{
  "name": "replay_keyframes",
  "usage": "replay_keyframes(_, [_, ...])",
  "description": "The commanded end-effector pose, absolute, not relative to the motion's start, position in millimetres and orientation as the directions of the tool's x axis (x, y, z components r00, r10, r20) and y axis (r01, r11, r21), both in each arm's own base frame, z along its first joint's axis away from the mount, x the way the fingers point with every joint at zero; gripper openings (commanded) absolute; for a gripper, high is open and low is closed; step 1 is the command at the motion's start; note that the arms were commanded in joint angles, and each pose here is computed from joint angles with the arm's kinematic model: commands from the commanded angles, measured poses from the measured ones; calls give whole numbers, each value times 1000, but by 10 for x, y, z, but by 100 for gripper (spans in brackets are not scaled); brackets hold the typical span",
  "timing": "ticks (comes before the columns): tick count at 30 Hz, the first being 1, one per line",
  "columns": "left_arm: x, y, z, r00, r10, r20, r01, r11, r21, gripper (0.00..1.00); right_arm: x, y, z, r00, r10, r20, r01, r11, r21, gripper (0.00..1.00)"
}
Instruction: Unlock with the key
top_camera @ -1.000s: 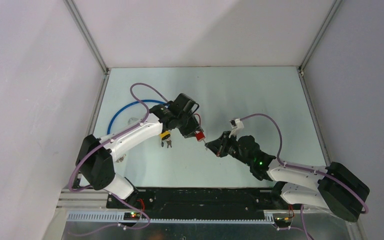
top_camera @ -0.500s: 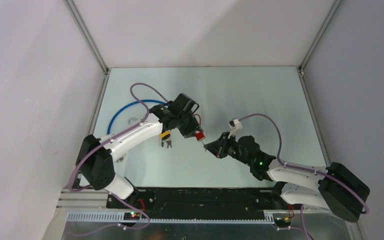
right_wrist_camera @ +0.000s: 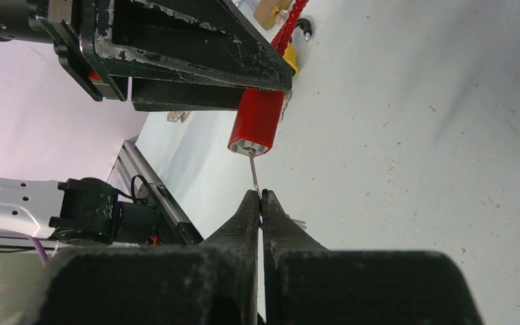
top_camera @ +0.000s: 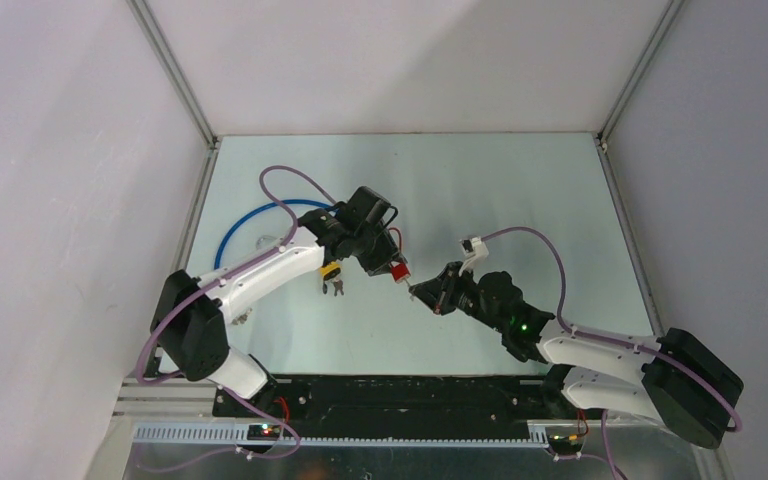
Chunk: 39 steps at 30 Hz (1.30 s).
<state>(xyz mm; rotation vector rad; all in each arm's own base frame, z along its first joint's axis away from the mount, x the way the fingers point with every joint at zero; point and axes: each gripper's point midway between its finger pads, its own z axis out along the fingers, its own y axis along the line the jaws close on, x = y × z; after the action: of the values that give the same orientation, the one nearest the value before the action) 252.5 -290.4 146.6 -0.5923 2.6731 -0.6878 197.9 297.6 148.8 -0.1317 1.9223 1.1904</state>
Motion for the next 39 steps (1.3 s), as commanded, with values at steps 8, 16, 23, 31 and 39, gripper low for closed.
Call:
replay_keyframes(8, [2542,-2948,1718,-847,-483,-220,-283,762,-582,0,2137,2986,1772,-573,398,-716,-492,532,689,0])
replay_keyframes(16, [2517,-2954,1761,-850,-474,-230,-265,762,-590,0,2141,2991,1795,-564,387,-730,-516,525,677,0])
replay_keyframes(23, [2537,-2927,1781,-843,-474,-254,-250,763,-596,0,2093,3015,1847,-547,354,-758,-571,504,648,0])
replay_keyframes(31, [2615,-2652,1325,-811,-507,-293,-333,810,-482,2,2088,2819,1665,-553,313,-772,-517,598,612,0])
replay_keyframes(39, [2527,-2661,617,-855,-481,-192,-406,853,-328,18,2076,2696,1558,-564,290,-773,-479,648,592,0])
